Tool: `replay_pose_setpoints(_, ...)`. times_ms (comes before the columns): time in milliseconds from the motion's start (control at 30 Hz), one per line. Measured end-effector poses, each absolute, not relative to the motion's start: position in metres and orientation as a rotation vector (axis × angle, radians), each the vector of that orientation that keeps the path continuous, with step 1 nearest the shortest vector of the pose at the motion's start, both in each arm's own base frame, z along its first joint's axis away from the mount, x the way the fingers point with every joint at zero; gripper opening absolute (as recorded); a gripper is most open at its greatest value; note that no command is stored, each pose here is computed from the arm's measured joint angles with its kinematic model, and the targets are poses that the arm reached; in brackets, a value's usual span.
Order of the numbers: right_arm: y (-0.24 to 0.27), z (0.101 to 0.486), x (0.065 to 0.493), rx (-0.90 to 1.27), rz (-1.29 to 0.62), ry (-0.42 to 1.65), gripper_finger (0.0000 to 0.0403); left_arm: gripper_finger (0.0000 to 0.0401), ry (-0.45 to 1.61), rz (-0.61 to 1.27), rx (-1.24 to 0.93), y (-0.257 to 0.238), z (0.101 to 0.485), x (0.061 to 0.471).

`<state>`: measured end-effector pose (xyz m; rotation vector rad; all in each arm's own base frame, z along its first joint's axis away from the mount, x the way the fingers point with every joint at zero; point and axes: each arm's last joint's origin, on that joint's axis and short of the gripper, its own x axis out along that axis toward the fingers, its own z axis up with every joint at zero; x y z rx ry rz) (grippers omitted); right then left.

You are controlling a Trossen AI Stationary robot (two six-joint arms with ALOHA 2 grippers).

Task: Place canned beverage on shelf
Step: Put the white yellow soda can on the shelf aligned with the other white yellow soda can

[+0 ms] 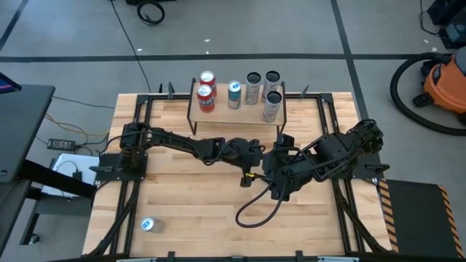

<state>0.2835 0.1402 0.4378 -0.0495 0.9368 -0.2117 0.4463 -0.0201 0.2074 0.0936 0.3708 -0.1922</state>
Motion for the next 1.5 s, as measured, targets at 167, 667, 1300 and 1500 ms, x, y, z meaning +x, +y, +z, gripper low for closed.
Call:
replay_pose_setpoints(167, 0.140, 0.438, 0.284, -0.047, -0.211, 0.933, 0.0343, 0.0316, 0.356, -0.187, 0.071, -0.020, 0.209, 0.447)
replay_pose_setpoints(667, 0.140, 0.438, 0.284, -0.047, -0.211, 0.933, 0.0343, 0.0316, 0.315, -0.226, 0.040, -0.022, 0.209, 0.450)
replay_pose_setpoints(1300, 0.141, 0.438, 0.284, -0.051, -0.207, 0.931, 0.0343, 0.0316, 0.301, -0.213, 0.033, -0.018, 0.191, 0.459)
replay_pose_setpoints(1500, 0.141, 0.438, 0.284, -0.052, -0.206, 0.930, 0.0343, 0.0316, 0.310, -0.214, 0.038, -0.019, 0.189, 0.459)
